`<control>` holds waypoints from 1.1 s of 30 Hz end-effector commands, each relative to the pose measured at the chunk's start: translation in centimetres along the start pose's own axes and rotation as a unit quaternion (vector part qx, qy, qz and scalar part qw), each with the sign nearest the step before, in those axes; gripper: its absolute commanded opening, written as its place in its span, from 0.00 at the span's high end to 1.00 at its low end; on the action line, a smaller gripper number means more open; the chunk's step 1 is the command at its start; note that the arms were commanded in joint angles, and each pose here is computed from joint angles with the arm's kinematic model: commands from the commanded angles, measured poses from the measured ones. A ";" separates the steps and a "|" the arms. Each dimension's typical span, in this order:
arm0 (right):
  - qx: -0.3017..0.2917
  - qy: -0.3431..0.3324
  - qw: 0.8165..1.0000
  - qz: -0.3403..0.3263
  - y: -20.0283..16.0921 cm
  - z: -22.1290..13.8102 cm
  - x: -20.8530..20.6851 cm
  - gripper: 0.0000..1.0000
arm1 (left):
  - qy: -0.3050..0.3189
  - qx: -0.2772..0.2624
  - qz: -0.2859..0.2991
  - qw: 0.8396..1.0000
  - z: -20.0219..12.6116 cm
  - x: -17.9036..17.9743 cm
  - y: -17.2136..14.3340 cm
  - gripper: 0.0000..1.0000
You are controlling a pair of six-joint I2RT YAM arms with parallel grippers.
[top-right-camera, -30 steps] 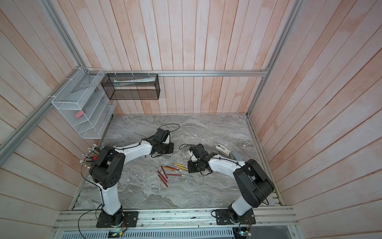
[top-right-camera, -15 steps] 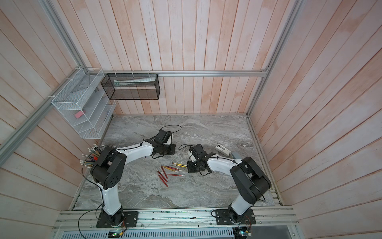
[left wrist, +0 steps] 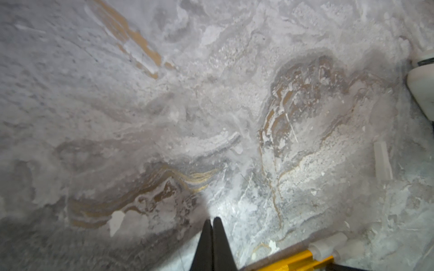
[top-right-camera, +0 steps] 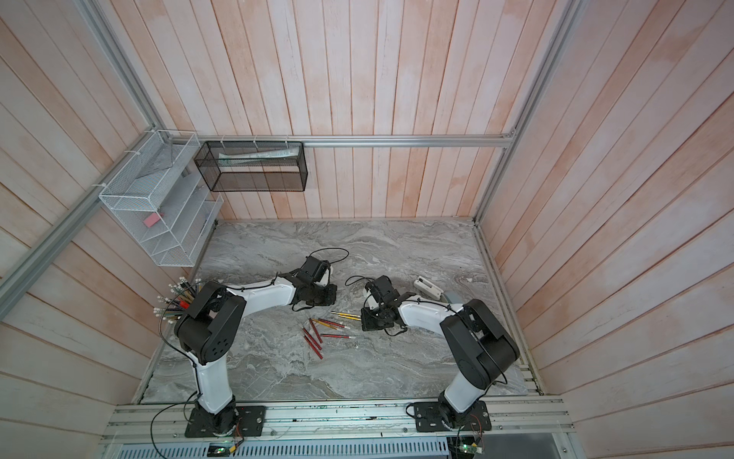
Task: Remove protective caps from carving knives
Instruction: Adjust the carving knife at the center of the board.
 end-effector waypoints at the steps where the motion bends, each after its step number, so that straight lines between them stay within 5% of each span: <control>1: -0.026 0.014 1.000 0.001 1.3 -1.2 0.4 1.00 | -0.005 0.008 -0.004 1.000 0.8 0.2 -0.6 1.00; 33: -0.028 0.008 0.999 0.022 1.5 0.3 -0.8 1.00 | -0.002 0.014 -0.002 1.000 1.3 0.5 -1.1 1.00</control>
Point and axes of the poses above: each gripper's point midway between its finger pads, its own z axis out along the fingers, its own x axis along the line the jaws close on, y = z × x, the point moved 10 cm from there along -z, back along the fingers, and after that the axes turned 8 degrees about -z, right-handed, at the moved point
